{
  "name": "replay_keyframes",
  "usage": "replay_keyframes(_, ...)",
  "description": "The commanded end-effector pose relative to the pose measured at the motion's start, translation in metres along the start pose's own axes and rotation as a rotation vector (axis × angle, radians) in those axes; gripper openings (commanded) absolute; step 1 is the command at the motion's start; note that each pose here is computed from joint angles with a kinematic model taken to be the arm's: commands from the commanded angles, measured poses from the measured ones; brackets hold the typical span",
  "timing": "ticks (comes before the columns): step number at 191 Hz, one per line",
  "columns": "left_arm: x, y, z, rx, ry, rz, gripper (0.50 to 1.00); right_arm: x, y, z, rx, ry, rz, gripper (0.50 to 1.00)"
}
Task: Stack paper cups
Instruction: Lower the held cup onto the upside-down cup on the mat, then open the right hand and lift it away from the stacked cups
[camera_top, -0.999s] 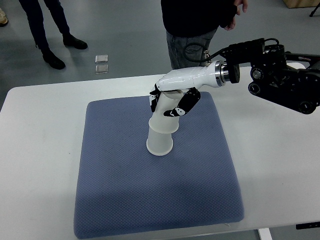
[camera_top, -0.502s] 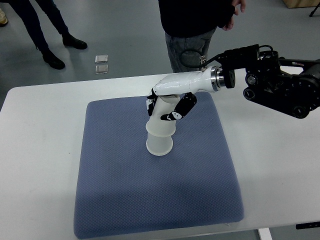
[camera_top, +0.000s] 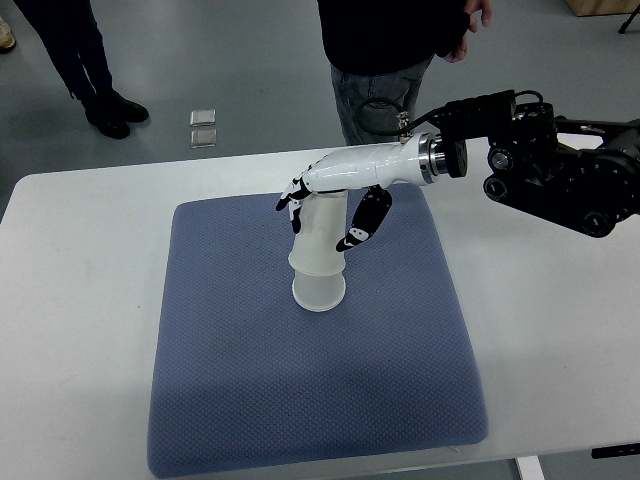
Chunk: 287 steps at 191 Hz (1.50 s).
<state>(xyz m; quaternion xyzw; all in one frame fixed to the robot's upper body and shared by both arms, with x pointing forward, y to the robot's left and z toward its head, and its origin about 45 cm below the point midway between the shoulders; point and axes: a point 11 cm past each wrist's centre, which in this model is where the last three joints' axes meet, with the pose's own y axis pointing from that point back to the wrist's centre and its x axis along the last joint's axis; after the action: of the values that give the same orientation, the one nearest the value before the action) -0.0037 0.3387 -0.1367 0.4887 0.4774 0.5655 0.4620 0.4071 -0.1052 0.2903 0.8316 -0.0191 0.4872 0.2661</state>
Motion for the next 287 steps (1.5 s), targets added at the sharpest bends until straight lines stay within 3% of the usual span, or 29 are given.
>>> replay_keyframes(1,0.0,0.0,0.0,0.0,-0.002,0.0,1.0,0.001,0.0,-0.001,0.001,0.002,0.0,0.854)
replay_keyframes(38,0.0,0.0,0.0,0.0,0.0,0.001,1.0,0.002,0.0,-0.001,0.001,0.003,-0.002,0.836)
replay_keyframes(47,0.0,0.0,0.0,0.0,0.0,0.0,1.0,0.001,0.0,-0.001,0.003,0.002,-0.007,0.764)
replay_keyframes(60,0.0,0.0,0.0,0.0,0.0,0.0,1.0,-0.002,-0.001,-0.004,0.018,-0.003,-0.019,0.603)
replay_keyframes(66,0.0,0.0,0.0,0.0,-0.002,0.0,1.0,-0.002,-0.001,-0.005,0.022,-0.004,-0.025,0.552)
replay_keyframes(91,0.0,0.0,0.0,0.0,0.0,0.0,1.0,-0.003,-0.003,-0.005,0.025,-0.002,-0.028,0.5)
replay_keyframes(254,0.0,0.0,0.0,0.0,0.0,0.001,1.0,-0.031,-0.045,-0.033,0.104,-0.015,-0.089,0.5)
replay_keyframes(277,0.0,0.0,0.0,0.0,-0.002,0.0,1.0,-0.03,-0.045,-0.032,0.1,-0.02,-0.091,0.59)
replay_keyframes(287,0.0,0.0,0.0,0.0,0.0,0.0,1.0,-0.032,-0.047,-0.031,0.1,-0.026,-0.09,0.69)
